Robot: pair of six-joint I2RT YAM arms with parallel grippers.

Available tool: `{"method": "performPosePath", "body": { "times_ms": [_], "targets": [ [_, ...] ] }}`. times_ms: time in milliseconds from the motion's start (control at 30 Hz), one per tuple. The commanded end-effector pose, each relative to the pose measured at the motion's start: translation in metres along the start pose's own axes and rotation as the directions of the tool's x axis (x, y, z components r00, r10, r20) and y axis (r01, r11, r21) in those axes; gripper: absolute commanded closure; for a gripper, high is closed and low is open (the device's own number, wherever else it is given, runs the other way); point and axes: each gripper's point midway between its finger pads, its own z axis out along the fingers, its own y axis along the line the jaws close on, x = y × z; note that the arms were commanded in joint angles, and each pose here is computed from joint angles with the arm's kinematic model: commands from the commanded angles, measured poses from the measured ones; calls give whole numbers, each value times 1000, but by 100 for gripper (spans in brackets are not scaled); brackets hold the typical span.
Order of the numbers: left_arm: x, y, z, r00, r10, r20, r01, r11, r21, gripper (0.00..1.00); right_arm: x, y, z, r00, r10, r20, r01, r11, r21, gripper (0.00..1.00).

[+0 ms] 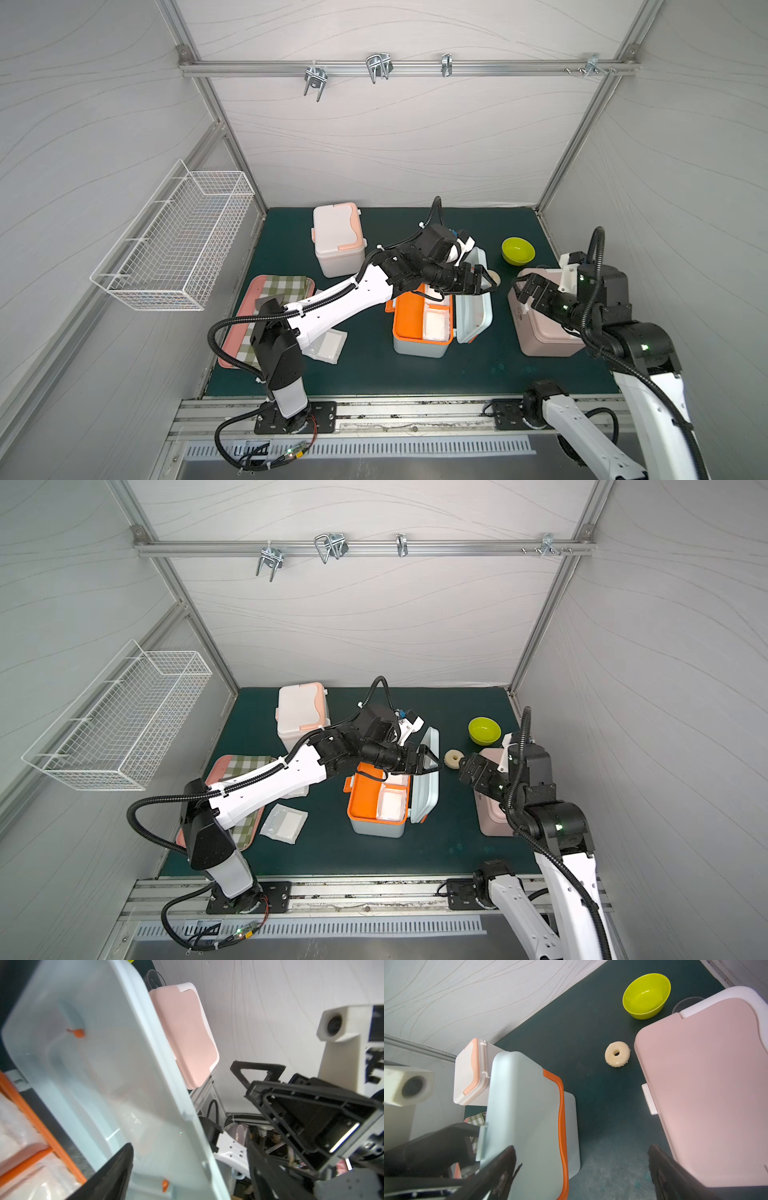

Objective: Open first aid kits and take out gauze
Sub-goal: Open the lid of the first aid kit.

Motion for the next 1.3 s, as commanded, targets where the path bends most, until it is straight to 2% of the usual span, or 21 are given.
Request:
{"method": "performPosePath", "body": {
  "times_ms": [0,167,333,500,700,867,1000,1067,1167,1267],
  "targets": [
    [-12,-18,-36,992,94,80,-94,996,-7,4,9,9,3,998,-18,-56,15,998,-58,1],
    [-8,2,-61,988,91,127,-82,994,-69,3,12,29,4,997,-51,-63,39,983,-181,1],
    [3,50,-76,986,45,161,-15,983,-181,3,23,36,19,991,-47,-129,14,970,-242,1],
    [16,100,-82,985,-14,173,64,957,-283,4,38,32,42,977,-17,-212,-38,966,-255,1],
    [21,125,-74,988,-19,151,73,930,-360,6,45,22,56,968,19,-252,-77,972,-223,1],
    [16,141,-71,993,-2,117,55,888,-456,17,43,24,52,969,-13,-248,-47,971,-232,1],
    [9,144,-68,995,27,97,27,859,-512,30,48,36,45,963,-107,-248,21,944,-328,1],
    [6,148,-65,996,39,78,10,835,-550,35,55,50,40,951,-160,-266,33,905,-425,2],
    [-2,154,-60,997,45,59,-2,807,-591,40,65,61,38,937,-180,-299,6,864,-504,8],
    [-8,159,-52,998,45,32,-16,785,-619,42,77,62,43,921,-200,-335,-3,854,-520,16]
  ]
}}
